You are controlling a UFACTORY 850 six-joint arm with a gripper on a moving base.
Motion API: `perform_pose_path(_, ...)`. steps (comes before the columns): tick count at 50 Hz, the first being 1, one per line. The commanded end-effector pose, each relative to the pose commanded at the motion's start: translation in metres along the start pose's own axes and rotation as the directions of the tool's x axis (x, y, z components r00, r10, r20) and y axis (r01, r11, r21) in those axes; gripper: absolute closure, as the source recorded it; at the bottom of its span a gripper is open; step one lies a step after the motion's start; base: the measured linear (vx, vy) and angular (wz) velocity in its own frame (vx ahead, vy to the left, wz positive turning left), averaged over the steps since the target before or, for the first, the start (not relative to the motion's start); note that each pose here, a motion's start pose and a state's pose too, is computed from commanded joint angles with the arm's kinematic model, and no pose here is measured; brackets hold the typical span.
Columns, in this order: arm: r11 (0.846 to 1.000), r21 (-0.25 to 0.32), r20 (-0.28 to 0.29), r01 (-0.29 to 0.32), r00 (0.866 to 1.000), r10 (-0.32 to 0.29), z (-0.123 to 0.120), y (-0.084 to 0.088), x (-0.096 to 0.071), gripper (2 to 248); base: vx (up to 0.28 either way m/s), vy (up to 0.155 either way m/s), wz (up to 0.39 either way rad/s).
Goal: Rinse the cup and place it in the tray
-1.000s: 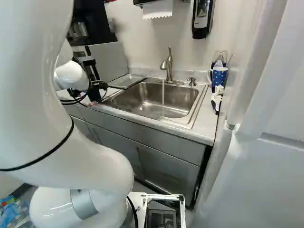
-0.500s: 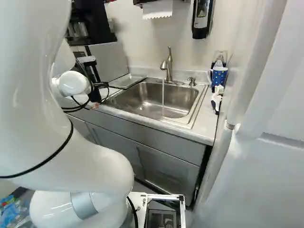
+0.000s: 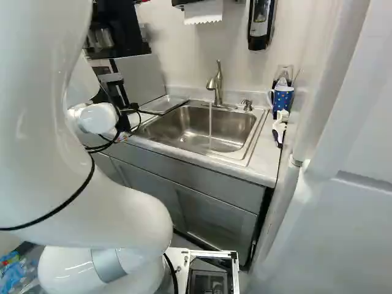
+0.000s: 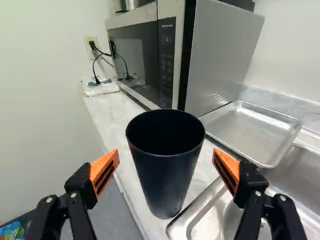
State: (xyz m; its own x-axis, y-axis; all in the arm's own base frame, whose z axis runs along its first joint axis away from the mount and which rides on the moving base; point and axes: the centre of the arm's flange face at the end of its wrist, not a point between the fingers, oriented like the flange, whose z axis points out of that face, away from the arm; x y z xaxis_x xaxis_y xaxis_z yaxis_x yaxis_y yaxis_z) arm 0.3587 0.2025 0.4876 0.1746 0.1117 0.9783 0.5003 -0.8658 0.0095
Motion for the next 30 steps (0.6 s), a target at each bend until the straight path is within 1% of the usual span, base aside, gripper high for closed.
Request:
perform_pose_path(15, 1.000, -0.004, -0.073, -0.001, 0.997, 0.001, -0.0047, 0.0014, -0.0066, 3, 0.000, 0.000, 0.000)
perform_pose_path(30, 1.000, -0.004, -0.073, -0.001, 0.997, 0.001, -0.0047, 0.0014, -0.0066, 3, 0.000, 0.000, 0.000)
